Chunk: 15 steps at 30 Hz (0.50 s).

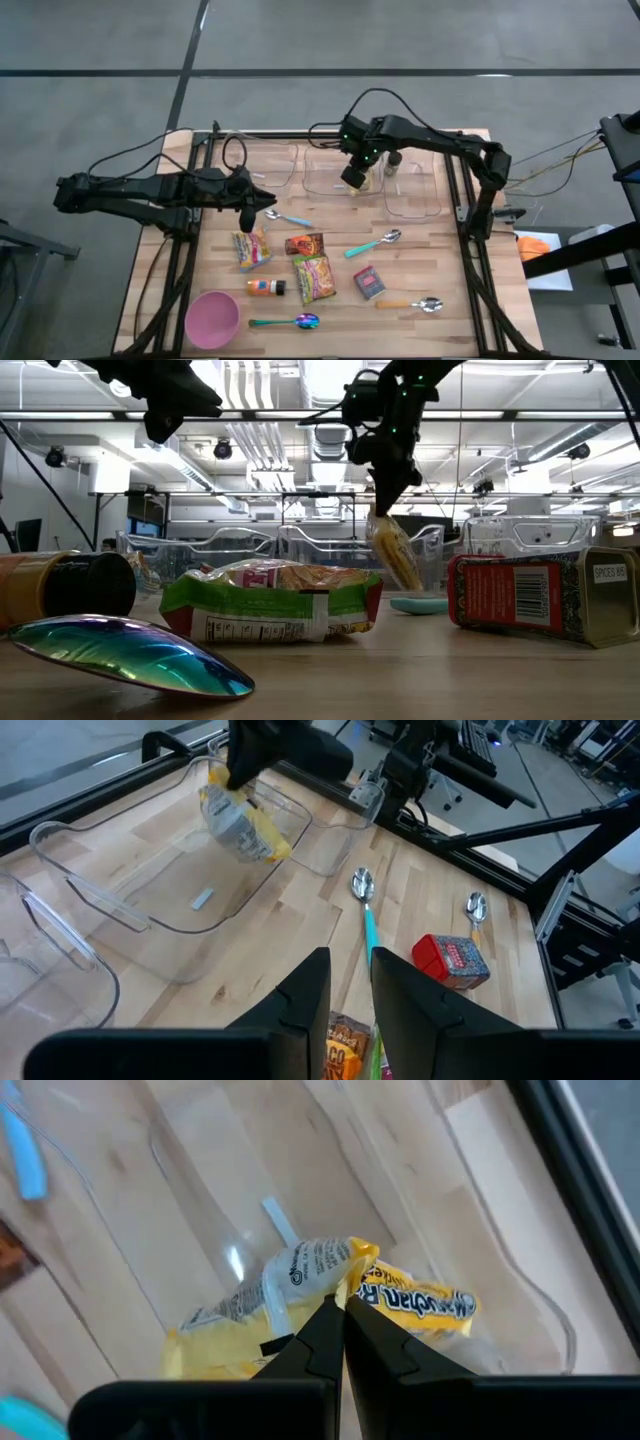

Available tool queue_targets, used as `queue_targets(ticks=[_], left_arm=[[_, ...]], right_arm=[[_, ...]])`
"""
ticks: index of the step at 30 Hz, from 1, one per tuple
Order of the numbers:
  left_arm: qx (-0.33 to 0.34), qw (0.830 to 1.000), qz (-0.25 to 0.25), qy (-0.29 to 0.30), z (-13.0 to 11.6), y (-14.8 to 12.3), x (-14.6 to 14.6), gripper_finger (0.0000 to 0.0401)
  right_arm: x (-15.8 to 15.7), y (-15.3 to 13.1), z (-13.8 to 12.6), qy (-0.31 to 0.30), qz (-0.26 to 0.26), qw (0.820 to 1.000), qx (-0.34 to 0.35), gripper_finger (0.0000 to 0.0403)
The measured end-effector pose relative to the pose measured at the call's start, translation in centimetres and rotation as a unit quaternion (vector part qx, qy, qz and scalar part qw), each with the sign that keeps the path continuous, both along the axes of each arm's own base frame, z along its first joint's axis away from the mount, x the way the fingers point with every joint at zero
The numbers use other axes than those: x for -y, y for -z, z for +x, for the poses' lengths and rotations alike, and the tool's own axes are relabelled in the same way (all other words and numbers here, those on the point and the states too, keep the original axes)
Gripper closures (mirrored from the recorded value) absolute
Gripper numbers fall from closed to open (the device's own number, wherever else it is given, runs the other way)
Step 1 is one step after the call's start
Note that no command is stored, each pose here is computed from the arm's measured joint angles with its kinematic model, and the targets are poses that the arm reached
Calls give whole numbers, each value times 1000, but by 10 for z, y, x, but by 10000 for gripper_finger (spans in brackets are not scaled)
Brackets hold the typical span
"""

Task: Pick & Place Food Item
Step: Put the yellow noodle pack into the middle transparent bin

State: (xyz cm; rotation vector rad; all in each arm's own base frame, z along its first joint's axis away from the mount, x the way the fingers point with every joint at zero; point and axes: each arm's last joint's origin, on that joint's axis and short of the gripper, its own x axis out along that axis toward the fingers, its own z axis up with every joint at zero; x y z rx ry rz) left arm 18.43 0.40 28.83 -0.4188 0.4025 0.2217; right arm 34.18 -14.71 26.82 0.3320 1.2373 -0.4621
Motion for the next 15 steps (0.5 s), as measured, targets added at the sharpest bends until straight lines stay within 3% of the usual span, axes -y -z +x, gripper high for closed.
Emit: queue_targets(ticks=[15], left_arm=[[-1, 1000, -8, -5, 0, 0, 0, 315]], right_arm=[[9, 46, 17, -24, 27, 998, -51, 395]])
